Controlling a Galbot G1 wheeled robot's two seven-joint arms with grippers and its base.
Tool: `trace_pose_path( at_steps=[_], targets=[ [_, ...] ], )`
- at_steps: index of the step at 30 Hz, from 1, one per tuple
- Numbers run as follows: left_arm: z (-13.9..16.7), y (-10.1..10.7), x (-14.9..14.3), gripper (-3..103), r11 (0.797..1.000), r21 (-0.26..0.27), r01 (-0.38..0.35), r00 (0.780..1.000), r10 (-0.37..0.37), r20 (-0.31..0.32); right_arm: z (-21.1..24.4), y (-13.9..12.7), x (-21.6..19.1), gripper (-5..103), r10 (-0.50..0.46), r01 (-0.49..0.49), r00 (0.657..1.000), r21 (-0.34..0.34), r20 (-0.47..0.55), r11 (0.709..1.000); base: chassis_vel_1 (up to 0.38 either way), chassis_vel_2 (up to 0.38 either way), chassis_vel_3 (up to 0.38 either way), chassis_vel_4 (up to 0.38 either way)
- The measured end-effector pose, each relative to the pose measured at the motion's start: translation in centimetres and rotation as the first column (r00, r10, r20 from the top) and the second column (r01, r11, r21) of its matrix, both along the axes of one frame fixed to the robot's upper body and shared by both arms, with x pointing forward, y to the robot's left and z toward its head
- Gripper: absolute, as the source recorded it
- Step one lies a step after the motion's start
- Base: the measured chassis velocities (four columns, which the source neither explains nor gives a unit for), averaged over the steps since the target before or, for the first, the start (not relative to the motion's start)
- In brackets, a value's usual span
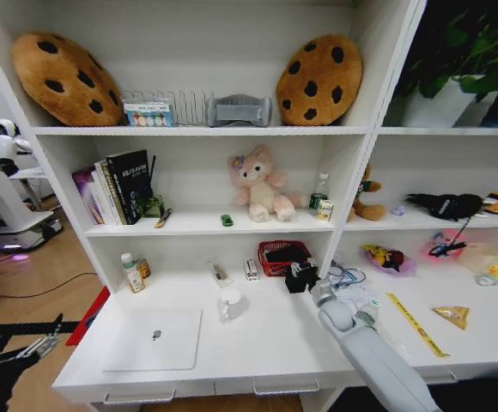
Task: Organize the objects on the table.
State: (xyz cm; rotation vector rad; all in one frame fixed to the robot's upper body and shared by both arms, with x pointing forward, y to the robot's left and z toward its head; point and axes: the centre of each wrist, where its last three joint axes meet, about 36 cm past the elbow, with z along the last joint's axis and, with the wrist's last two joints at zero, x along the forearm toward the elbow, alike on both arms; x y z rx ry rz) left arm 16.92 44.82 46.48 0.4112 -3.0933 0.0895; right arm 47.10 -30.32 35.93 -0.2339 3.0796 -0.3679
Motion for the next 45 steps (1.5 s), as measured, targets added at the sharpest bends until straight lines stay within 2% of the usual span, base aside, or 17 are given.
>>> trace_pose_path(
  at_steps=[1,2,4,7,9,14,17,21,22,24,26,27,29,30,32,42,45],
  targets=[
    [0.0,0.0,0.0,100,1.000,0.000,0.000,1.000,0.000,0.000,0.5,0.3,-0.9,75,0.003,-0.003,1.000,0.011,-0.005,1.000,0.000,0.000,0.000,0.000],
    [0.0,0.0,0.0,100,1.000,0.000,0.000,1.000,0.000,0.000,0.5,0.3,-0.9,75,0.003,-0.003,1.000,0.011,-0.005,1.000,0.000,0.000,0.000,0.000],
    [0.0,0.0,0.0,100,1.000,0.000,0.000,1.000,0.000,0.000,2.0,1.4,-4.4,86,0.019,-0.018,0.999,0.053,-0.026,0.998,0.000,0.000,0.000,0.000],
    [0.0,0.0,0.0,100,1.000,0.000,0.000,1.000,0.000,0.000,2.3,1.7,-5.6,91,0.023,-0.021,0.999,0.066,-0.031,0.998,0.000,0.000,0.000,0.000],
    [0.0,0.0,0.0,100,1.000,0.000,0.000,1.000,0.000,0.000,2.8,1.5,-9.1,99,0.003,0.001,0.999,0.087,-0.043,0.996,0.000,0.000,0.000,0.000],
    [0.0,0.0,0.0,100,1.000,0.000,0.000,1.000,0.000,0.000,3.1,0.4,-12.1,100,-0.042,0.044,0.998,0.064,-0.036,0.997,0.000,0.000,0.000,0.000],
    [0.0,0.0,0.0,100,1.000,0.000,0.000,1.000,0.000,0.000,4.1,-0.7,-14.5,100,-0.141,0.141,0.990,0.030,-0.004,0.989,0.000,0.000,0.000,0.000],
    [0.0,0.0,0.0,100,1.000,0.000,0.000,1.000,0.000,0.000,5.4,-0.9,-16.5,100,-0.202,0.204,0.979,0.067,-0.039,0.977,0.000,0.000,0.000,0.000],
    [0.0,0.0,0.0,100,1.000,0.000,0.000,1.000,0.000,0.000,5.9,-0.8,-18.0,100,-0.226,0.232,0.972,0.103,-0.066,0.967,0.000,0.000,0.000,0.000],
    [0.0,0.0,0.0,100,1.000,0.000,0.000,1.000,0.000,0.000,5.9,-0.8,-18.5,100,-0.240,0.248,0.968,0.121,-0.079,0.961,0.000,0.000,0.000,0.000],
    [0.0,0.0,0.0,100,1.000,0.000,0.000,1.000,0.000,0.000,5.6,-0.9,-19.5,100,-0.294,0.310,0.949,0.171,-0.111,0.935,0.000,0.000,0.000,0.000],
    [0.0,0.0,0.0,100,1.000,0.000,0.000,1.000,0.000,0.000,5.6,-0.9,-19.5,100,-0.294,0.310,0.949,0.171,-0.111,0.935,0.000,0.000,0.000,0.000],
    [0.0,0.0,0.0,100,1.000,0.000,0.000,1.000,0.000,0.000,4.9,-1.4,-19.9,100,-0.346,0.364,0.930,0.187,-0.124,0.913,0.000,0.000,0.000,0.000],
    [0.0,0.0,0.0,100,1.000,0.000,0.000,1.000,0.000,0.000,4.9,-1.4,-19.9,100,-0.346,0.364,0.930,0.187,-0.124,0.913,0.000,0.000,0.000,0.000],
    [0.0,0.0,0.0,100,1.000,0.000,0.000,1.000,0.000,0.000,4.3,-2.4,-19.8,100,-0.390,0.408,0.912,0.186,-0.127,0.894,0.000,0.000,0.000,0.000],
    [0.0,0.0,0.0,100,1.000,0.000,0.000,1.000,0.000,0.000,3.8,-4.5,-18.8,100,-0.425,0.440,0.898,0.174,-0.115,0.881,0.000,0.000,0.000,0.000],
    [0.0,0.0,0.0,100,1.000,0.000,0.000,1.000,0.000,0.000,3.4,-5.8,-17.8,100,-0.436,0.449,0.893,0.155,-0.111,0.880,0.000,0.000,0.000,0.000]
  ],
)
